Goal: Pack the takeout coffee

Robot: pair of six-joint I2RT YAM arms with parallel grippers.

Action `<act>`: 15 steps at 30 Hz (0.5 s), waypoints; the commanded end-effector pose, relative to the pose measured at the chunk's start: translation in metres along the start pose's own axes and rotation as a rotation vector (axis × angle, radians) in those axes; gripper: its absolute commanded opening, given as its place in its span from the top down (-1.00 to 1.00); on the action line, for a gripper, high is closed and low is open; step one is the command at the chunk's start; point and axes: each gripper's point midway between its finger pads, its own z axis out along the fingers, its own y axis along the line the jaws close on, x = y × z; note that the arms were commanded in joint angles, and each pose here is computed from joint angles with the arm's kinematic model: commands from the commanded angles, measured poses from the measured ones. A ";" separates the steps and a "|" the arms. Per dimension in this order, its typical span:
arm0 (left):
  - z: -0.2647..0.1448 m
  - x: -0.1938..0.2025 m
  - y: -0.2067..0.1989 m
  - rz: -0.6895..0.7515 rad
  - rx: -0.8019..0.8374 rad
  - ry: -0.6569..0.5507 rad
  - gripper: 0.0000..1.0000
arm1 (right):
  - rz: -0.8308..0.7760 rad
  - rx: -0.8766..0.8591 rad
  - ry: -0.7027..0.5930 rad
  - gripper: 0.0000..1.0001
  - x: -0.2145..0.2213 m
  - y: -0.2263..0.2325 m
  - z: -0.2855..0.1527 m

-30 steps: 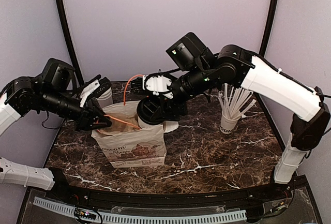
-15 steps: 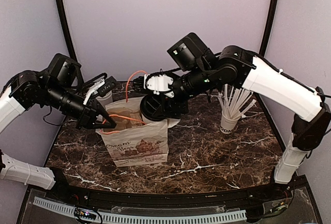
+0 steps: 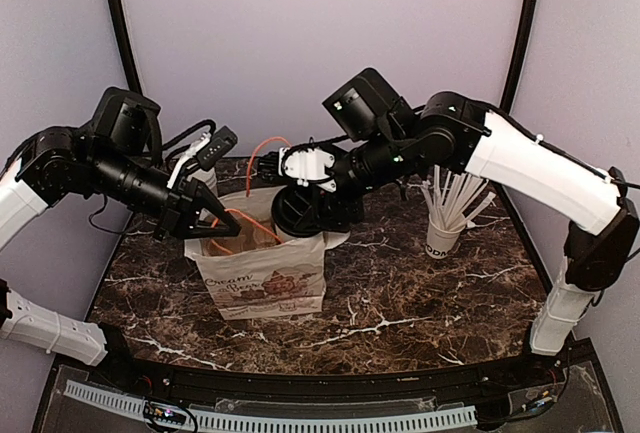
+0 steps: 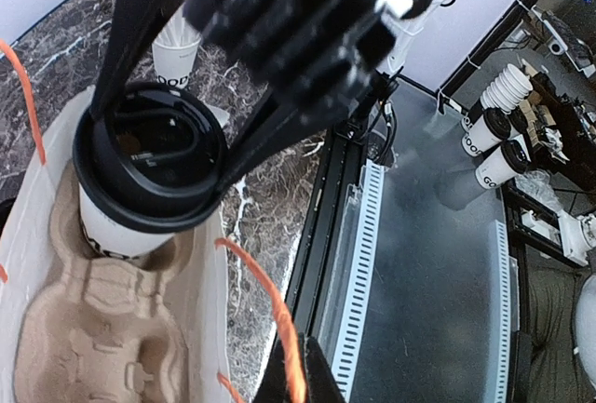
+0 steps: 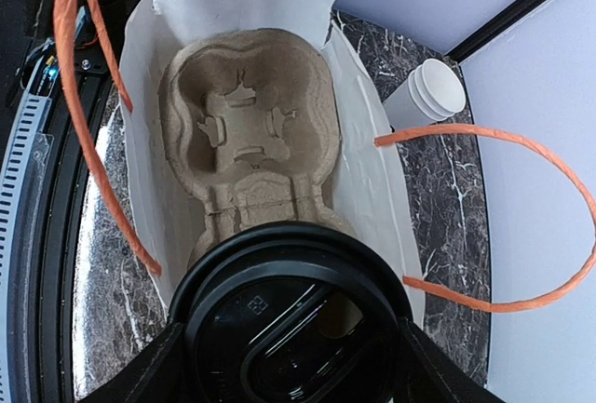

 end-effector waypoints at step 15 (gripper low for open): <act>0.005 -0.024 -0.002 0.076 0.022 -0.123 0.88 | 0.036 -0.182 0.073 -0.13 0.026 0.032 0.061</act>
